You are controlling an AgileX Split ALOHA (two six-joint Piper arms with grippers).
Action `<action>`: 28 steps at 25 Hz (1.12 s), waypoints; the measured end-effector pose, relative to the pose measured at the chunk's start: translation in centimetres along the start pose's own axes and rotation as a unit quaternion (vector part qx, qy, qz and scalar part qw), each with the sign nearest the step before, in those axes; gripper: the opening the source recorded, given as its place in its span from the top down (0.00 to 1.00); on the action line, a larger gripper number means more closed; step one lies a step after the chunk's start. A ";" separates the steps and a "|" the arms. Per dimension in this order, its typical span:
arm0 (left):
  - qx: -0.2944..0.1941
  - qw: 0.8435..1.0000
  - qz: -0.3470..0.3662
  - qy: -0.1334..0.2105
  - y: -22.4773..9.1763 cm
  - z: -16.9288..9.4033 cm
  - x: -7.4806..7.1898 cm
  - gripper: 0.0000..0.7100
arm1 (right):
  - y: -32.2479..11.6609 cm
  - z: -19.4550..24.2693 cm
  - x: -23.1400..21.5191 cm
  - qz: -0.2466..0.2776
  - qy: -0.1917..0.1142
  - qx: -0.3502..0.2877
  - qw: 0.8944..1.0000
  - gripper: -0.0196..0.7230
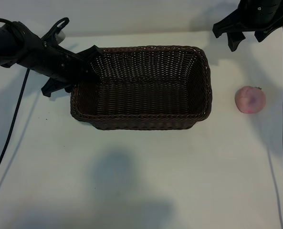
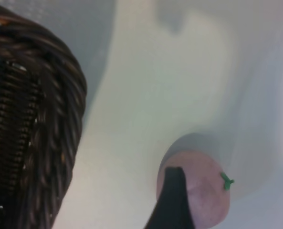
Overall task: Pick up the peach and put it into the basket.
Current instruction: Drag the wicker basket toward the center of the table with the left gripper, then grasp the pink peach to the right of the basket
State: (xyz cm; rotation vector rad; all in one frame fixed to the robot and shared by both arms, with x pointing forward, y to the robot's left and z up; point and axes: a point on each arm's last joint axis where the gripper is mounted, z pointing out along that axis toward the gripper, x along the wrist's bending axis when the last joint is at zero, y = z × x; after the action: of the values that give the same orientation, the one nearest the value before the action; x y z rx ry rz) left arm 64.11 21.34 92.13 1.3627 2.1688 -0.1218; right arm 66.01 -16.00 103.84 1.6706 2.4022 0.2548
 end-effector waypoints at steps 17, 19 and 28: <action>-0.026 0.995 0.095 -0.016 0.0 -6.9 -2.7 0.09 | 0.0 0.0 0.0 0.000 0.000 0.000 1.000 0.18; -0.039 0.992 0.116 -0.017 -0.1 -8.7 -3.2 0.10 | 0.0 0.0 0.0 0.000 0.000 0.000 1.000 0.18; -0.063 0.979 0.188 0.037 -0.2 -14.8 -4.2 0.14 | 0.0 0.0 0.0 0.000 0.000 0.000 1.000 0.18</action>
State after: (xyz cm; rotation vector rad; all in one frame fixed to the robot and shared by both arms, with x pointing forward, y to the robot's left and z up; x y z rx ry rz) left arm 59.09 23.24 106.57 1.6951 1.9000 0.2111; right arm 66.01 -16.00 103.84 1.6696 2.4028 0.2547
